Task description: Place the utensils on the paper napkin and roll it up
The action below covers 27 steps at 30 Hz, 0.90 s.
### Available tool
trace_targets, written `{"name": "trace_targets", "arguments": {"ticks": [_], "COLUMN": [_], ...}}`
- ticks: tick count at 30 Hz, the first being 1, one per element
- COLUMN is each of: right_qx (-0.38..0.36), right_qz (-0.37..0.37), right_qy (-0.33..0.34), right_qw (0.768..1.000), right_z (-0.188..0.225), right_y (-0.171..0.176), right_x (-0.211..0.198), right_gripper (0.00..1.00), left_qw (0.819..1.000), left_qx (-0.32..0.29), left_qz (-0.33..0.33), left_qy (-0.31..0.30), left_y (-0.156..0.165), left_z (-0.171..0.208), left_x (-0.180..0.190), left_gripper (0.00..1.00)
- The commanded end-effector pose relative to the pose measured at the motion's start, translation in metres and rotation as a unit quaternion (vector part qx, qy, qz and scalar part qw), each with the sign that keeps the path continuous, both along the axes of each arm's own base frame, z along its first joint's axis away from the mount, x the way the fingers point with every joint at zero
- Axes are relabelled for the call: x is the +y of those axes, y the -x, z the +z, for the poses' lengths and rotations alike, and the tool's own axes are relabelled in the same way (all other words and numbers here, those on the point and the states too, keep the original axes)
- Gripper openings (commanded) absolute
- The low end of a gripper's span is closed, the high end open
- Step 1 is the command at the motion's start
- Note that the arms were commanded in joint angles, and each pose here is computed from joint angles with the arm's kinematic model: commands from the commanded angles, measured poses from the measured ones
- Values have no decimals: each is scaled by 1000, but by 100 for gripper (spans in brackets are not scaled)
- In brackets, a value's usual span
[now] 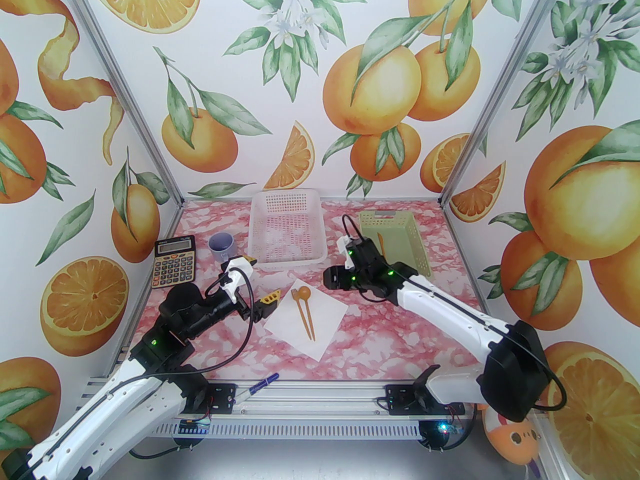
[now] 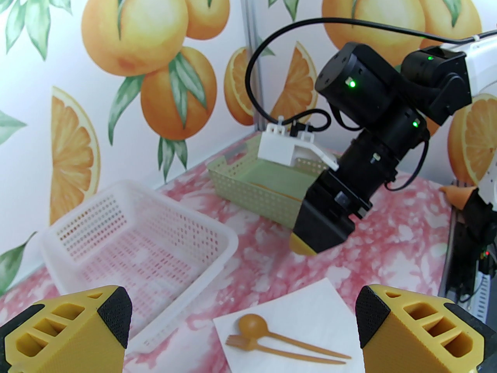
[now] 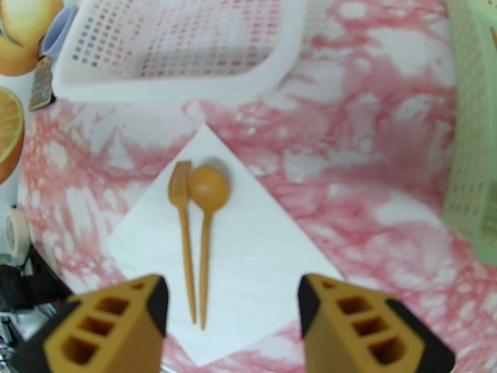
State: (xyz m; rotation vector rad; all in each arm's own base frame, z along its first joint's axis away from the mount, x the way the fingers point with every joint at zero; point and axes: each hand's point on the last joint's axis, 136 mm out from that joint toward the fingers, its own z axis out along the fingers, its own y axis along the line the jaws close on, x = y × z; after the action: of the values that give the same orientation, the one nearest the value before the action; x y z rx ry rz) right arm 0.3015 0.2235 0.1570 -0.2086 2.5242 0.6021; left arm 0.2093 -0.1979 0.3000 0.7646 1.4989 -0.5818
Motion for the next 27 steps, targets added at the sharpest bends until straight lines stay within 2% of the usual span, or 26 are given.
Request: {"name": "trace_targets", "arguments": {"ticks": [1, 7, 13, 21, 27], "right_qx": [-22, -46, -59, -47, -20], "right_qz": [-8, -48, -85, -137, -154], "right_qy": [24, 15, 31, 67, 82], "right_qw": [999, 998, 994, 987, 984], "right_z": [17, 37, 44, 32, 7], "right_y": [-10, -37, -65, -108, -131], "right_x": [-21, -51, -86, -135, -153], "right_gripper": [65, 75, 84, 85, 85], "left_qw": [999, 999, 999, 997, 991], "left_qx": [-20, -14, -1, 31, 69], "left_qz": [-27, -30, -28, 3, 18], "left_qy": [12, 0, 18, 64, 109], "left_y": [13, 15, 14, 6, -1], "left_z": [15, 10, 4, -10, -23], "left_x": [-2, -2, -2, 4, 4], "left_gripper": [100, 100, 100, 100, 100]}}
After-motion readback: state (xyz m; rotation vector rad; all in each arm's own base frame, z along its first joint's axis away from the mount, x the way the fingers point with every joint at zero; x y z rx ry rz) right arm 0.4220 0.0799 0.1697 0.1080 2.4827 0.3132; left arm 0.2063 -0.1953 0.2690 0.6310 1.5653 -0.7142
